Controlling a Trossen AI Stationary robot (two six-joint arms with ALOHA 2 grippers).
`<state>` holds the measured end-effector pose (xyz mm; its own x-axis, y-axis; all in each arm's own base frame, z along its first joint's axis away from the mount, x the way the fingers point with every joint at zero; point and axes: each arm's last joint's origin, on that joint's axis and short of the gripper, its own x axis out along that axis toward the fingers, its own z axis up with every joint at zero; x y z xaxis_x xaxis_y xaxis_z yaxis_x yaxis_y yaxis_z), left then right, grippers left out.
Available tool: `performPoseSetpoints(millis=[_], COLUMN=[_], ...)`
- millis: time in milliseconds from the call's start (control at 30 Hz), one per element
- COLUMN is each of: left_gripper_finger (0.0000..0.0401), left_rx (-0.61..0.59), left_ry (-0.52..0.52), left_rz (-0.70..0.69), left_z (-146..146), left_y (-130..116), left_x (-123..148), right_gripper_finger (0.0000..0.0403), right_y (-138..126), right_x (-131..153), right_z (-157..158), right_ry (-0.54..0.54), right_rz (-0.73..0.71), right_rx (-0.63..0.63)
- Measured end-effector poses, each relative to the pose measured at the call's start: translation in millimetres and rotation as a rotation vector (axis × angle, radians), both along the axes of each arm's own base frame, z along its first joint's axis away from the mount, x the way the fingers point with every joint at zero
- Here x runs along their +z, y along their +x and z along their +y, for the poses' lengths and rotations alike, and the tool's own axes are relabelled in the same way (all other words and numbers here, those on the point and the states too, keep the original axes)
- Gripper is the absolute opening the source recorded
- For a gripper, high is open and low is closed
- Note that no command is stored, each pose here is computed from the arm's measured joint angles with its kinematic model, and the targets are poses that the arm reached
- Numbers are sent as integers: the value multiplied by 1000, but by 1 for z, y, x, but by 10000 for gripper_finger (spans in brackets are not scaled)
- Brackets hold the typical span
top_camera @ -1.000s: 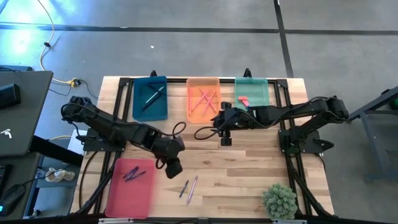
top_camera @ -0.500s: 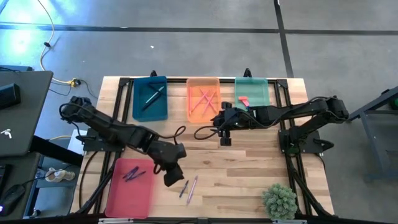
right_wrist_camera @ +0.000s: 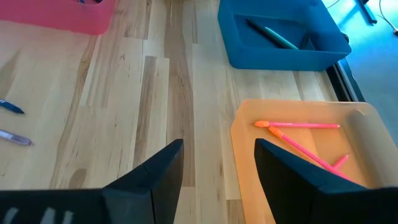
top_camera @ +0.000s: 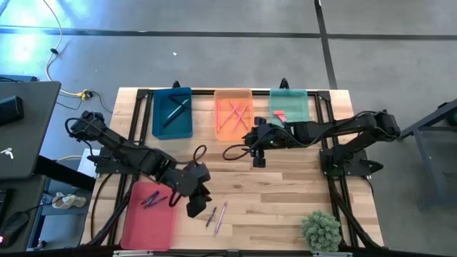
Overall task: Sort crayons/erasers/pens/pencils in bins
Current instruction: Put the crayon into the pink bin
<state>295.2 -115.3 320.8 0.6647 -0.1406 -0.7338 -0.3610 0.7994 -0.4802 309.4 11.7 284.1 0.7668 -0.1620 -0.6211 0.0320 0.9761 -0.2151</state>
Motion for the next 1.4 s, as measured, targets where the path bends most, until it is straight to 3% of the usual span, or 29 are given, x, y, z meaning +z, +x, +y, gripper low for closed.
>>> performPoseSetpoints(millis=[167, 667, 1400], left_gripper_finger=[112, 112, 112], left_rx=[-1, 11, 116], left_ry=[29, 102, 115], left_rz=[16, 258, 329], left_z=[-15, -44, -61], left_y=[3, 35, 45], left_x=[-10, -94, -138], right_gripper_finger=[190, 190, 190], right_y=[0, 0, 1], right_x=[0, 0, 1], right_z=[0, 0, 0], right_ry=[2, 22, 43], right_rz=[0, -5, -18], right_rx=[-2, -18, -34])
